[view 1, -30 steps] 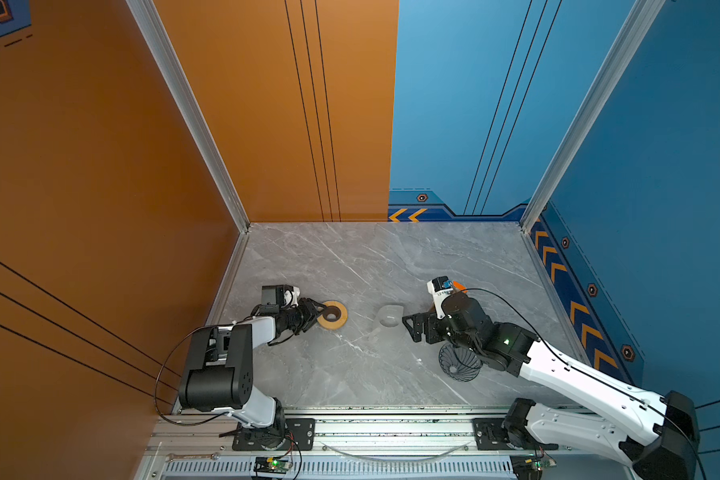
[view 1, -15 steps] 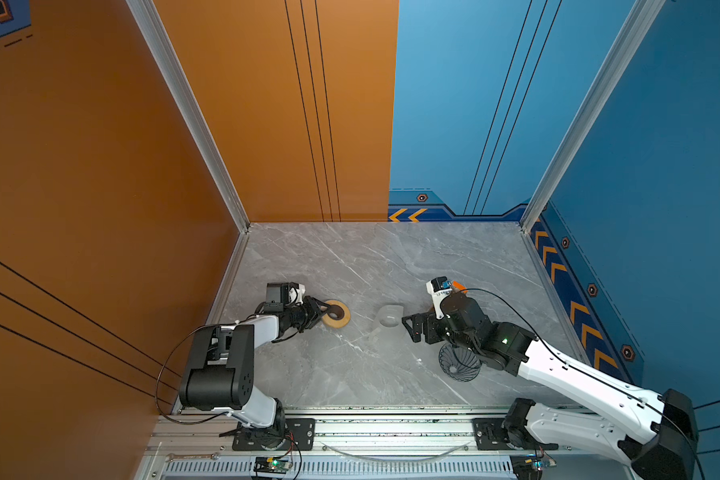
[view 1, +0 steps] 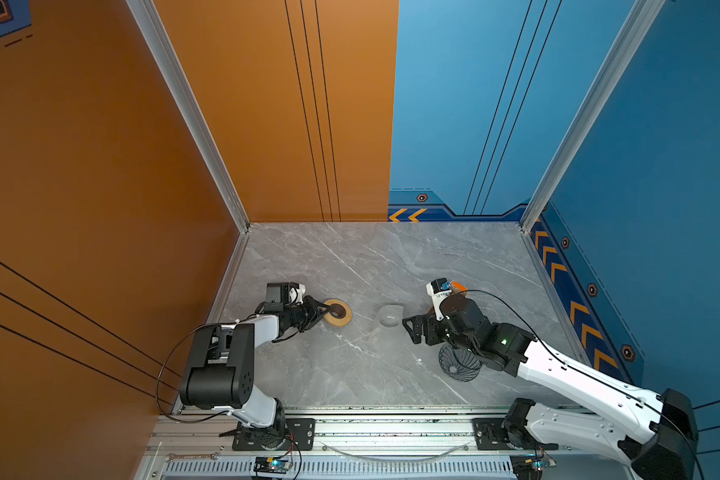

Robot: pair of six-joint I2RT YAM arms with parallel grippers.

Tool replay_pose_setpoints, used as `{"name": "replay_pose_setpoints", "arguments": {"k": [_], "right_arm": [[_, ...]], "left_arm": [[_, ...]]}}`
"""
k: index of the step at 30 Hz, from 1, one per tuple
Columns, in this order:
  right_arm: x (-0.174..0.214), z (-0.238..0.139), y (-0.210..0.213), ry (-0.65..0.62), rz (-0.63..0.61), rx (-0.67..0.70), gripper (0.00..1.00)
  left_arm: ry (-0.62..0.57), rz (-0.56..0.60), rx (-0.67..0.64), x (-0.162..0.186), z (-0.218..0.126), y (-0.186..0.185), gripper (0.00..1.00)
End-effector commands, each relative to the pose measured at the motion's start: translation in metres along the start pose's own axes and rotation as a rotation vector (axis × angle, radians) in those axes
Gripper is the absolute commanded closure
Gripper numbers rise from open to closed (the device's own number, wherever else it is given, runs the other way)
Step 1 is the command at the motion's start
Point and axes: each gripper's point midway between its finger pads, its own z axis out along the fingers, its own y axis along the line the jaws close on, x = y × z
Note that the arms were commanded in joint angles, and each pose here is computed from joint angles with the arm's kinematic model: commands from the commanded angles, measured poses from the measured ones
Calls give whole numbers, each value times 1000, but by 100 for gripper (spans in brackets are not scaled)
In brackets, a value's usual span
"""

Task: Place the coffee filter in the dripper
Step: 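Close the left gripper on the rim of the bamboo dripper base, then lift the bamboo base with the left gripper and carry it over the pitcher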

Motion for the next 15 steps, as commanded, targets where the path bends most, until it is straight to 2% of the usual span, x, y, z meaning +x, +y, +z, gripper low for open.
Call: {"name": "replay_pose_setpoints", "arguments": {"k": [1, 9, 15], "right_arm": [[-1, -1, -7, -21, 2, 26, 0], [-2, -4, -7, -22, 0, 27, 0], [-2, -5, -8, -25, 3, 26, 0]], "left_arm": [[9, 3, -1, 0, 2, -3, 83], [12, 14, 61, -1, -6, -25, 85], [27, 64, 151, -1, -16, -60, 87]]}}
